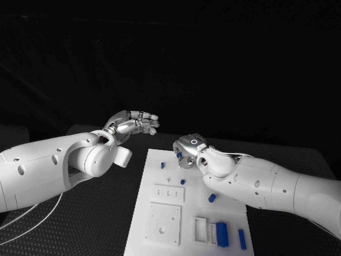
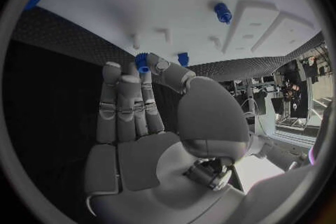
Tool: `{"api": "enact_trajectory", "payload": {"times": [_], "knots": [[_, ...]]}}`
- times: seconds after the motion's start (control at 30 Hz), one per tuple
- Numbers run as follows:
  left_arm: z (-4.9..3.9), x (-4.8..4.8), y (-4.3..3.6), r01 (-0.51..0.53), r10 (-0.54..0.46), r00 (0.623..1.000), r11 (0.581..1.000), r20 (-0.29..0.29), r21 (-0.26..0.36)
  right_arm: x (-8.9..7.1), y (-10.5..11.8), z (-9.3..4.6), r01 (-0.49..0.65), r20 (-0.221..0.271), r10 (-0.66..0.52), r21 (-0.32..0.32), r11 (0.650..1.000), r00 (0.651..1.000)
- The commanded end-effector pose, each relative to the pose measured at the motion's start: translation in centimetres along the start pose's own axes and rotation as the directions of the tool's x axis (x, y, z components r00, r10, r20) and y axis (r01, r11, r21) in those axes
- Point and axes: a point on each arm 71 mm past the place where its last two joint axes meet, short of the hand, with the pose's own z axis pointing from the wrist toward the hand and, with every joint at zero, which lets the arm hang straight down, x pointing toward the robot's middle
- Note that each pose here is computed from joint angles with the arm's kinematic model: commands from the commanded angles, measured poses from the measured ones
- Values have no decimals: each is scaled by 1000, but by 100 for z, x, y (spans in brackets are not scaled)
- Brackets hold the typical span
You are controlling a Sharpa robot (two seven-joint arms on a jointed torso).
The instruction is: Assemble the parts on the task board
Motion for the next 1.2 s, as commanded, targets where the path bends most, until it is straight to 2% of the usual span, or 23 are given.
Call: {"api": "enact_trajectory", "payload": {"times": [0.03,1.2], "knots": [[3,17,-15,-1,1,1000,1000,-12,8,14,-14,-12,20,-19,-20,5,1000,1000],[4,-6,-10,-2,2,1000,1000,-8,5,110,-73,-65,34,-72,-32,28,999,997]]}}
